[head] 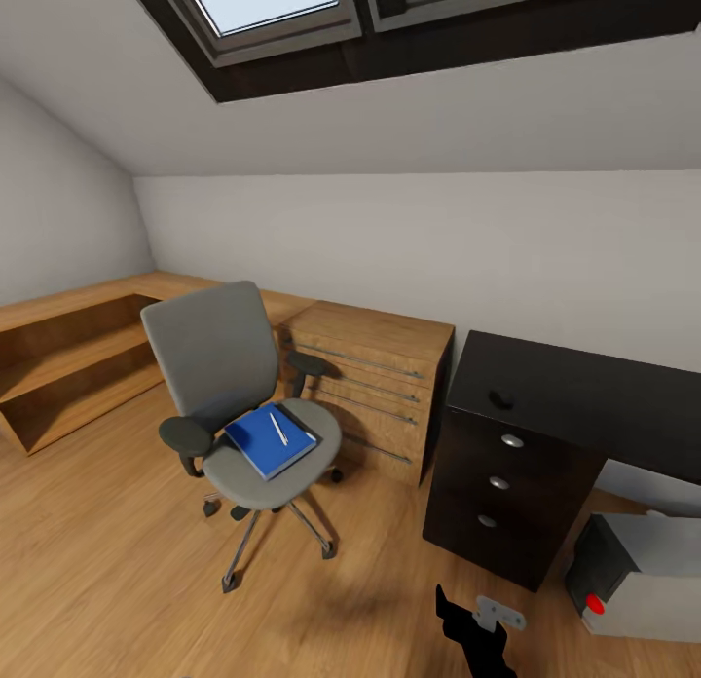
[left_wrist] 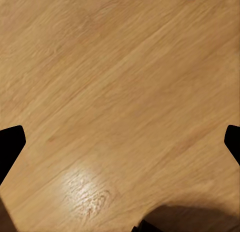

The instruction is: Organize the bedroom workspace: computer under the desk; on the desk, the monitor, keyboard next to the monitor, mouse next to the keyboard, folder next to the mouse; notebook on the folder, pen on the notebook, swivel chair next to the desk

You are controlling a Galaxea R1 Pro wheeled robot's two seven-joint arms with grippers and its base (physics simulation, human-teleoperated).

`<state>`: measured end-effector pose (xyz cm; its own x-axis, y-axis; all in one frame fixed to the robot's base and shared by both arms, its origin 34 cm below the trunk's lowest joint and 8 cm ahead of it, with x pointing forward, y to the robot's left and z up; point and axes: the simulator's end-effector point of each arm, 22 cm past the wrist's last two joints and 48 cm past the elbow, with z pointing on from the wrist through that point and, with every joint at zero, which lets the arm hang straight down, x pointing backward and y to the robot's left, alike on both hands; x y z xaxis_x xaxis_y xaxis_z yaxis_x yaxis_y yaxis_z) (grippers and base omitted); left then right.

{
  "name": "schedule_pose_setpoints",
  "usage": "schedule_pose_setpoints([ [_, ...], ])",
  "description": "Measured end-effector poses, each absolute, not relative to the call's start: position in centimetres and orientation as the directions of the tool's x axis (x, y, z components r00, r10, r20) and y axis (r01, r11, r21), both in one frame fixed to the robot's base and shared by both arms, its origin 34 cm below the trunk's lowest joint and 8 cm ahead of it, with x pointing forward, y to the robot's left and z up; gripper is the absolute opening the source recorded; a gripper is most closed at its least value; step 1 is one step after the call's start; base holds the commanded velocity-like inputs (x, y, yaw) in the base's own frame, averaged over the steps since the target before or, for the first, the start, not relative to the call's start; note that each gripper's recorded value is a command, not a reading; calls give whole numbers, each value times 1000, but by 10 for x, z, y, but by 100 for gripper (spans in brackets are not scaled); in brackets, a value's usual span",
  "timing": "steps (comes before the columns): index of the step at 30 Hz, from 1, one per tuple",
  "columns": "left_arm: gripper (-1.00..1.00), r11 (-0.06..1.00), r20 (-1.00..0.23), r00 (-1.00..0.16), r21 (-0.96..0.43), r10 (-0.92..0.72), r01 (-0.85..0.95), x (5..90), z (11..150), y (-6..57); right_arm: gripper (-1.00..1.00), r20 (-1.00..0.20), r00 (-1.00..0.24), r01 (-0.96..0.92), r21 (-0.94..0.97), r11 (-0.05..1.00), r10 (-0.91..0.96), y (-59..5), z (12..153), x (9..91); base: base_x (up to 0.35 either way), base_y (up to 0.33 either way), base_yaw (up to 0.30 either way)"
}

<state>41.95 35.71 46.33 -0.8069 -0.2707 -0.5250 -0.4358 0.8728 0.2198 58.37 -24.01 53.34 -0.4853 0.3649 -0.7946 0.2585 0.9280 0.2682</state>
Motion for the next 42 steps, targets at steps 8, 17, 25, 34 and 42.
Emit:
schedule_pose_setpoints([
  [8, 100, 873, -526, -806, 219, -271, -436, 420, 463, 357, 100, -794, -485, 260, 269, 928, 366, -240, 533, 584, 0, 0, 0],
  [17, 100, 873, -527, -806, 219, -271, -436, 420, 463, 357, 100, -793, -486, 261, 270, 927, 368, -239, 533, 583, 0, 0, 0],
  [25, 100, 872, -529, -804, 220, -271, -438, 420, 464, 358, 100, -792, -487, 259, 271, 927, 368, -238, 533, 583, 0, 0, 0],
  [34, 100, 872, -528, -805, 219, -272, -438, 420, 463, 358, 100, -790, -490, 259, 272, 927, 369, -236, 532, 582, -169, 0, 0],
  [42, 100, 872, -528, -805, 219, -272, -438, 420, 463, 357, 100, -789, -492, 259, 272, 927, 369, -236, 531, 581, -293, 0, 0],
])
